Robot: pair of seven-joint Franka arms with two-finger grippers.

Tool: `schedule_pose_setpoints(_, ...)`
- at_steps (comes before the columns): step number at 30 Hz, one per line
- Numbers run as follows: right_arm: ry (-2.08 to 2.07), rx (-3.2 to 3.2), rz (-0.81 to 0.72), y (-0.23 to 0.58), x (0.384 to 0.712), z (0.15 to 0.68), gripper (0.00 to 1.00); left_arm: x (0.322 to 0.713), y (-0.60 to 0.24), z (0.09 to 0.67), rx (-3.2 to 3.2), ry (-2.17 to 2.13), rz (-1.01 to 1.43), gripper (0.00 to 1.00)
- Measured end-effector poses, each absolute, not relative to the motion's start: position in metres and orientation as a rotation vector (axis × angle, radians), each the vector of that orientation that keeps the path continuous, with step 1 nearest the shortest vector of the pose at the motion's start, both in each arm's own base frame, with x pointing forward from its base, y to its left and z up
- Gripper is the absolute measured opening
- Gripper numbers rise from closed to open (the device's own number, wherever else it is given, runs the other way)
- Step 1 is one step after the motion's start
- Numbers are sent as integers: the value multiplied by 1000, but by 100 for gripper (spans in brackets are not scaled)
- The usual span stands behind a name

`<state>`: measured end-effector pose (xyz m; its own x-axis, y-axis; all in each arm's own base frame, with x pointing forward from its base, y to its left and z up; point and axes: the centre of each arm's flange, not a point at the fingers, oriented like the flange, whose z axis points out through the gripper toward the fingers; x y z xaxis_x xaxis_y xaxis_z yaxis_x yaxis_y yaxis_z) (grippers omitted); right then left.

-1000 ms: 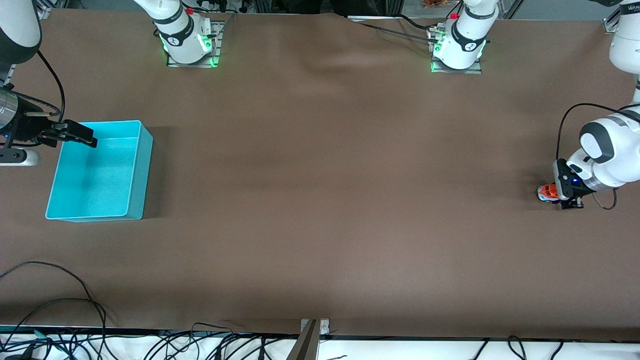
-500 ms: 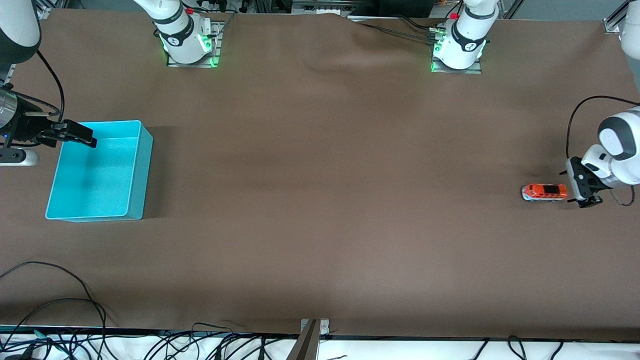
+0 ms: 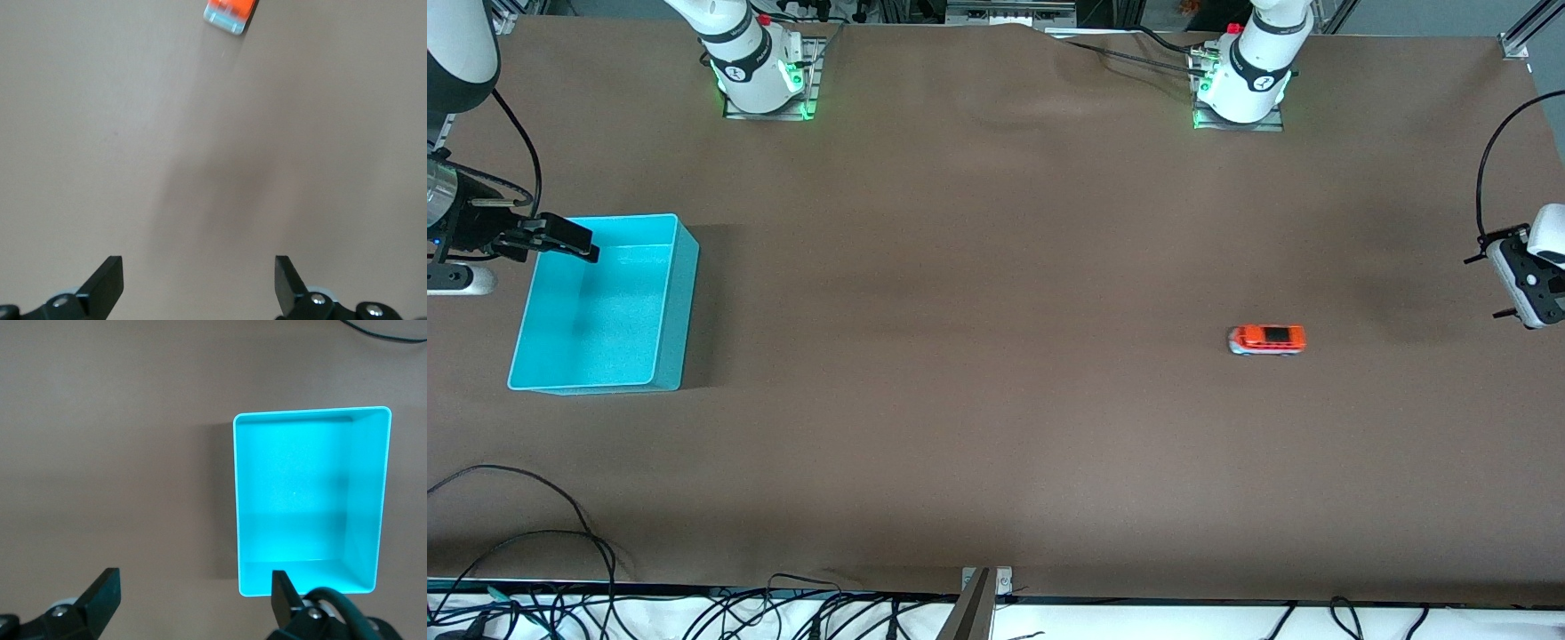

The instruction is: Wind up bus and store in blue box

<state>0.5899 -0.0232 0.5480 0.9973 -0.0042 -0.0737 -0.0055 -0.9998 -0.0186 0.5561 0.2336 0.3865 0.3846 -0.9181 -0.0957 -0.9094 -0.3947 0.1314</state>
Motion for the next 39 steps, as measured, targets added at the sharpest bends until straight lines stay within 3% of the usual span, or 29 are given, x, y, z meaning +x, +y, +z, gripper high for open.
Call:
schedule_pose_setpoints(8, 8, -3121, 115, -23, 590, 548, 100, 584, 151, 456, 2646, -1608, -280, 100)
schedule_pose_setpoints(19, 8, -3121, 116, -23, 590, 548, 100, 604, 64, 496, 2778, -1427, -268, 100)
schedule_pose_setpoints(39, 6, -3121, 127, -23, 591, 544, 100, 607, 57, 494, 2820, -1219, -245, 100)
